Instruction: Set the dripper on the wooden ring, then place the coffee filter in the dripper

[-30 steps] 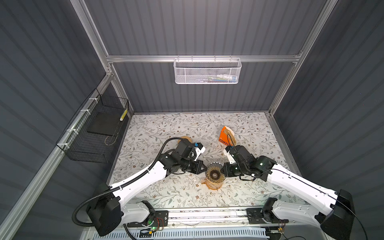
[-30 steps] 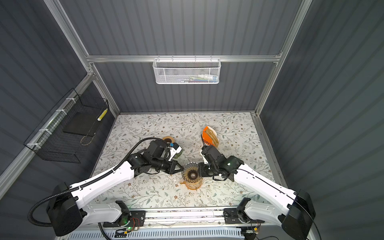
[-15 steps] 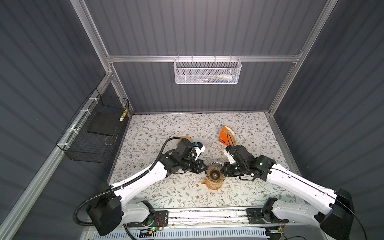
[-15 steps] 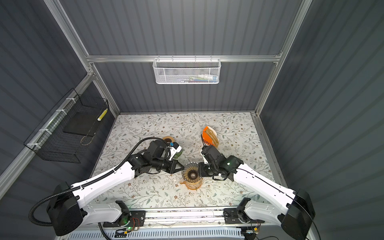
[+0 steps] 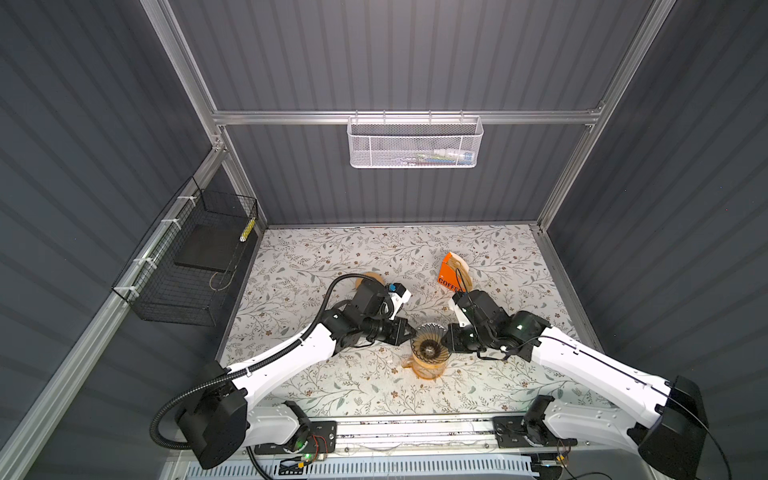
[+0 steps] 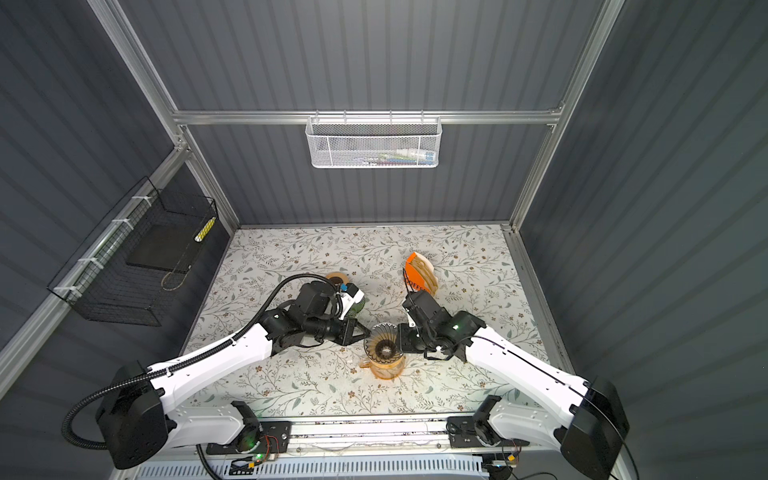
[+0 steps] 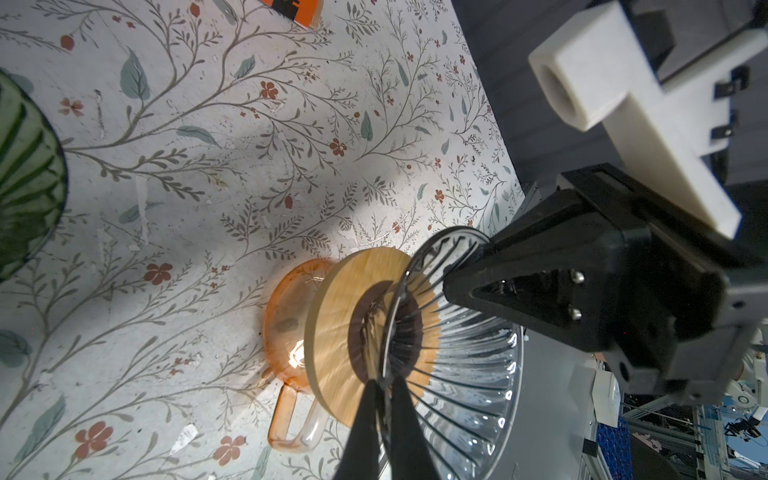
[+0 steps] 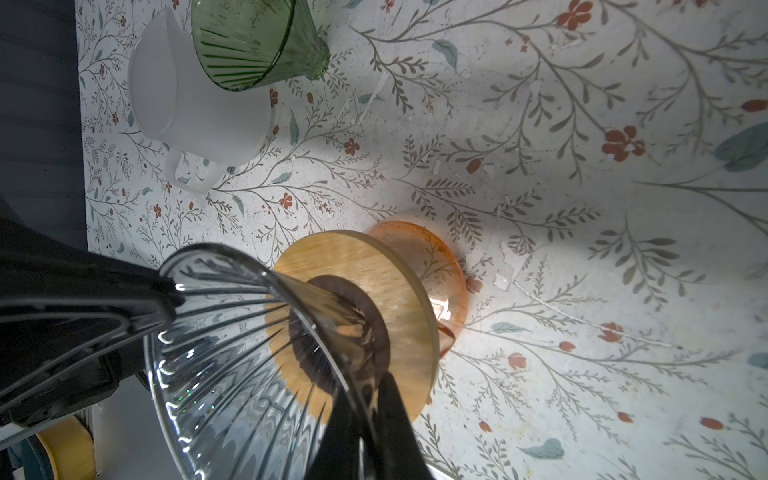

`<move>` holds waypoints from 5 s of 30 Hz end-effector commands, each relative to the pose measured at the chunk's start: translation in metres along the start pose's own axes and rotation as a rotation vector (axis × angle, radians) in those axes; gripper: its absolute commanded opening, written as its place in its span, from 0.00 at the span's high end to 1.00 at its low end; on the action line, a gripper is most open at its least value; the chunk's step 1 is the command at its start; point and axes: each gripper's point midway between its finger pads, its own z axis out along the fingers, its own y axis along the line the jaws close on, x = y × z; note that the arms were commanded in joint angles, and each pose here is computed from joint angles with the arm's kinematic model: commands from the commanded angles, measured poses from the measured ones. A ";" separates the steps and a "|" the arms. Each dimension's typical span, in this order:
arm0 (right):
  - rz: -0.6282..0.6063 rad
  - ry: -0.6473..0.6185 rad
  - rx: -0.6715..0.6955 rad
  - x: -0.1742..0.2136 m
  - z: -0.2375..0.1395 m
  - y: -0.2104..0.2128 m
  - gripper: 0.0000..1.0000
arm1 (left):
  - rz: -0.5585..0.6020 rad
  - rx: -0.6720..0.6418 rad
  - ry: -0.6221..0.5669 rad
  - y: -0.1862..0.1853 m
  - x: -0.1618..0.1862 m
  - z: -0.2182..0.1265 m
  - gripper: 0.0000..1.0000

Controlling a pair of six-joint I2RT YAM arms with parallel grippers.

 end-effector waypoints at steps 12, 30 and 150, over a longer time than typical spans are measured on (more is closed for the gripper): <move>-0.022 0.096 0.206 0.032 0.032 -0.055 1.00 | -0.037 -0.066 0.266 0.031 0.076 0.024 0.95; -0.038 0.075 0.235 0.031 0.033 -0.062 1.00 | -0.036 -0.085 0.258 0.037 0.079 0.025 0.95; 0.044 -0.383 0.096 -0.086 -0.083 -0.069 0.72 | -0.105 -0.275 -0.360 0.034 -0.089 -0.058 0.77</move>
